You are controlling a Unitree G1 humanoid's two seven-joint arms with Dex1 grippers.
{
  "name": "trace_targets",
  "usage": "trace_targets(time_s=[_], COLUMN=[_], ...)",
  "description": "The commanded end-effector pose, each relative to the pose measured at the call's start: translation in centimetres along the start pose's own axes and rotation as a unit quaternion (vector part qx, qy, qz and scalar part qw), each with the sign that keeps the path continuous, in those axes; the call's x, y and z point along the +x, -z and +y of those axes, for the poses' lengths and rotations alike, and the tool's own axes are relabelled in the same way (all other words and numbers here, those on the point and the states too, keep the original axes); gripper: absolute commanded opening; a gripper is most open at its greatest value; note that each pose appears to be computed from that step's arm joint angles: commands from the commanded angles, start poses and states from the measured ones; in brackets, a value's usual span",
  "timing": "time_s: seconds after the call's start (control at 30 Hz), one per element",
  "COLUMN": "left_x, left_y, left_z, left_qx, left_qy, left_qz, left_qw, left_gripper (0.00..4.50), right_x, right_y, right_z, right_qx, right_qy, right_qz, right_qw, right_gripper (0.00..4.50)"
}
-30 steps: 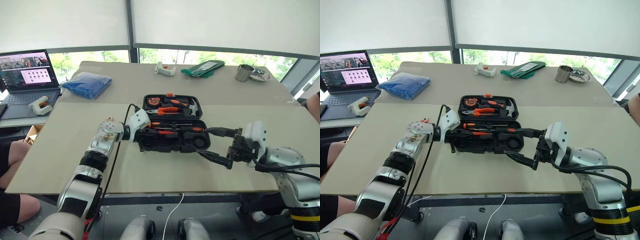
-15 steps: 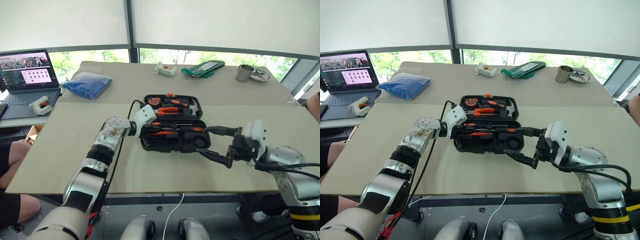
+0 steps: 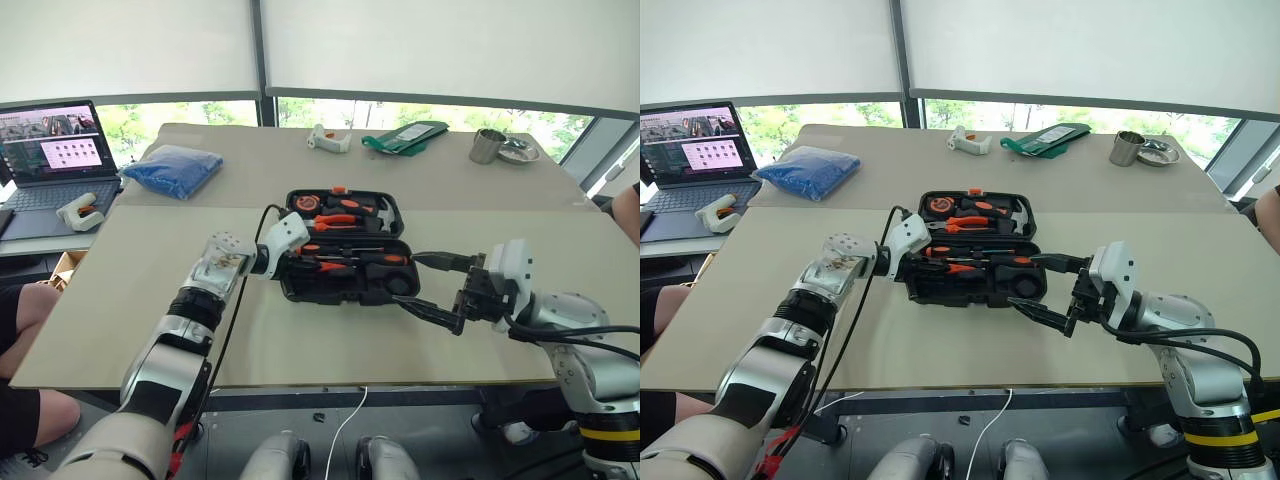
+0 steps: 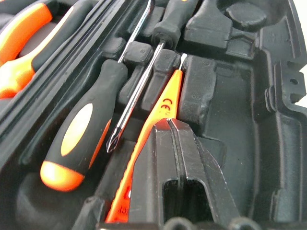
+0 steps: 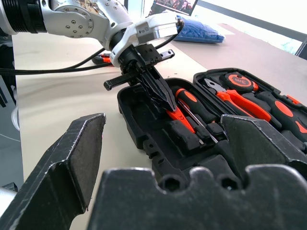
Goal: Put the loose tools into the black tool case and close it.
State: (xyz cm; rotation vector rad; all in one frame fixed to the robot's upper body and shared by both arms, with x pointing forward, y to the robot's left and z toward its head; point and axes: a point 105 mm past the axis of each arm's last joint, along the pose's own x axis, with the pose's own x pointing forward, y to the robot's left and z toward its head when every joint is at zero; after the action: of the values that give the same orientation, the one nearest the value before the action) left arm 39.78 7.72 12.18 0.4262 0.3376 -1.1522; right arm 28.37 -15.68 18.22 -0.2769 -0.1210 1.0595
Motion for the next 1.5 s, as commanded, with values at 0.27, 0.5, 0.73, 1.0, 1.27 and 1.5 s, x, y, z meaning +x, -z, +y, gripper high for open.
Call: trace_targets(time_s=[0.27,0.5,0.73,1.0,1.27,1.5], left_x=[-1.7,-7.1,-16.9,-27.7,-29.9,-25.5], left_y=[-3.1,-4.4,3.4,12.4,16.0,11.1], left_z=[1.0,1.2,-2.2,-6.7,-9.3,-3.7], left_qx=[0.021,0.037,0.017,-0.105,-0.206,-0.245], left_qy=[-0.022,-0.065,-0.202,-0.429,-0.479,-0.456], left_qz=[-0.078,-0.209,-0.217,-0.104,0.005,-0.028], left_qw=[0.996,0.975,0.955,0.891,0.853,0.855], left_gripper=[0.01,0.01,1.91,4.43,4.43,4.43], right_x=[0.0,-0.6,-2.5,-3.4,-2.7,-1.6], right_y=[-0.5,-1.1,-1.0,-0.2,-1.0,-2.8], right_z=[0.3,-0.2,0.1,2.2,4.3,3.1], right_qx=[-0.008,-0.021,-0.061,-0.042,-0.006,-0.017], right_qy=[-0.004,0.010,0.026,-0.007,-0.048,-0.042], right_qz=[-0.010,-0.033,-0.059,-0.095,-0.127,-0.143], right_qw=[1.000,0.999,0.996,0.995,0.991,0.989], right_gripper=[4.50,4.50,4.50,4.50,4.50,4.50])
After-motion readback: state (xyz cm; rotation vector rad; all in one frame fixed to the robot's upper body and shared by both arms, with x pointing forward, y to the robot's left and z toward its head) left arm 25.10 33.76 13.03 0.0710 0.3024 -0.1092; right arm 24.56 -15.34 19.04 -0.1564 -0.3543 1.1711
